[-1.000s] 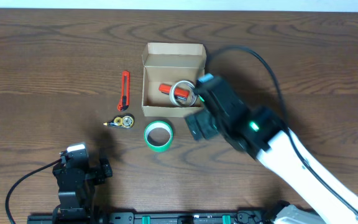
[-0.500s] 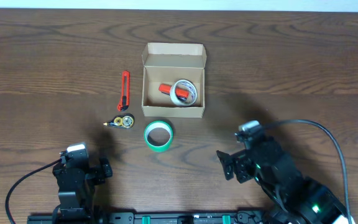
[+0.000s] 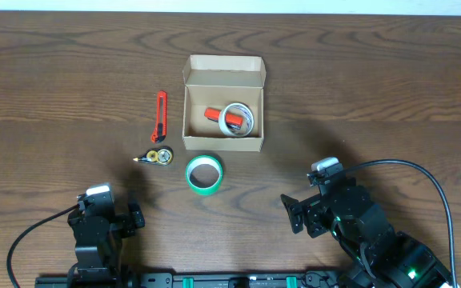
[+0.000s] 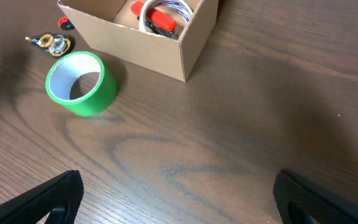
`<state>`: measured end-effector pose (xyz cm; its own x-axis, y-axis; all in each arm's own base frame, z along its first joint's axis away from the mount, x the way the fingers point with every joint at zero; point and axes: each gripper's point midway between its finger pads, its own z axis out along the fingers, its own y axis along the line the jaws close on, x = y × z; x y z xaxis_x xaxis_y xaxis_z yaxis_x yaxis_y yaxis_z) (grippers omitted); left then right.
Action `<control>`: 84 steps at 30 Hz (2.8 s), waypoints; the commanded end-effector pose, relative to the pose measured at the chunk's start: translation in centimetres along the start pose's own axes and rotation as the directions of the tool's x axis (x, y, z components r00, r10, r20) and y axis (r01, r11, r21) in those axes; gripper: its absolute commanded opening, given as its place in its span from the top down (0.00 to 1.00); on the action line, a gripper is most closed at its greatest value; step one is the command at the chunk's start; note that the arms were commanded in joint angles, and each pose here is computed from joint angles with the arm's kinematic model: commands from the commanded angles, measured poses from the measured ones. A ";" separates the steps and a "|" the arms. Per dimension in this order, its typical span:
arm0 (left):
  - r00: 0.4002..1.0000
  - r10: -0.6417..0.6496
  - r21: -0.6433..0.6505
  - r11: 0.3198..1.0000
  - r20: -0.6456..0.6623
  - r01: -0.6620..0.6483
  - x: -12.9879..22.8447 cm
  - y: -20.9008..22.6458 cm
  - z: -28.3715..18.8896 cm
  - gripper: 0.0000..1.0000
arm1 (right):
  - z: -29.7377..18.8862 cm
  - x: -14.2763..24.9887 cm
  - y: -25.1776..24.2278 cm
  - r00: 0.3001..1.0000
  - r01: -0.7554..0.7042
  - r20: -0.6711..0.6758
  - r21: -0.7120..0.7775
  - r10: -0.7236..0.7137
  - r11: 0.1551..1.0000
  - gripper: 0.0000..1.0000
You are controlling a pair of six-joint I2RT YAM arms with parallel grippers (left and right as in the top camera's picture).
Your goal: Pack container
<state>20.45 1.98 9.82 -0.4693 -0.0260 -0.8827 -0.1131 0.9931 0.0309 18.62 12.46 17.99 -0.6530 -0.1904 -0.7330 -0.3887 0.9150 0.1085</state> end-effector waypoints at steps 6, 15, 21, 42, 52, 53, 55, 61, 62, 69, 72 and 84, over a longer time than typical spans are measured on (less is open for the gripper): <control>1.000 0.008 -0.018 1.000 -0.004 -0.008 0.3 0.3 0.1 0.05 | 0.1 0.3 0.1 1.000 -0.005 -0.007 0.000 0.005 1.000 0.01; 0.999 0.011 0.015 1.000 -0.032 -0.011 -2.2 -0.3 -1.0 0.05 | 0.1 0.3 0.1 1.000 -0.005 -0.007 0.000 0.005 1.000 0.01; 0.999 0.001 0.138 0.990 -0.041 0.005 -10.2 -2.6 -2.7 0.05 | 0.1 0.3 0.1 1.000 -0.005 -0.007 0.000 0.005 1.000 0.01; 0.923 0.038 0.229 0.972 -0.383 0.055 -19.9 -7.5 14.8 0.05 | 0.1 0.3 0.1 1.000 -0.005 -0.007 0.000 0.005 1.000 0.01; 0.788 0.091 0.240 0.968 -0.609 0.074 -13.5 -8.8 21.3 0.04 | 0.1 0.3 0.1 1.000 -0.005 -0.007 0.000 0.005 1.000 0.01; 0.776 0.102 0.245 0.967 -0.622 0.069 -13.1 -9.0 21.7 0.04 | 0.1 0.3 0.1 1.000 -0.005 -0.007 0.000 0.005 1.000 0.01; 0.758 0.116 0.245 0.968 -0.641 0.058 -12.4 -9.2 22.2 0.04 | 0.1 0.3 0.1 1.000 -0.005 -0.007 0.000 0.005 1.000 0.01; 0.726 0.151 0.263 0.964 -0.671 0.043 -10.9 -10.3 23.6 0.04 | 0.1 0.3 0.1 1.000 -0.005 -0.007 0.000 0.005 1.000 0.01; 0.719 0.153 0.264 0.964 -0.678 0.044 -10.6 -10.4 23.8 0.04 | 0.1 0.3 0.1 1.000 -0.005 -0.007 0.000 0.005 1.000 0.01; 0.664 0.161 0.259 0.965 -0.730 0.051 -7.7 -10.6 24.5 0.04 | 0.1 0.3 0.1 1.000 -0.005 -0.007 0.000 0.005 1.000 0.01; 0.648 0.163 0.259 0.964 -0.744 0.054 -6.9 -10.7 24.7 0.04 | 0.1 0.3 0.1 1.000 -0.005 -0.007 0.000 0.005 1.000 0.01; 0.602 0.203 0.286 0.957 -0.772 0.045 -4.6 -12.3 24.7 0.00 | 0.1 0.3 0.1 1.000 -0.005 -0.007 0.000 0.005 1.000 0.01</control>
<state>45.52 -6.80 2.35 -0.9823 0.0724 -0.1728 0.0980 0.9846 -0.1446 18.57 12.41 17.70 -0.6572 -0.1940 -0.7283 -0.3878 0.9156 0.1060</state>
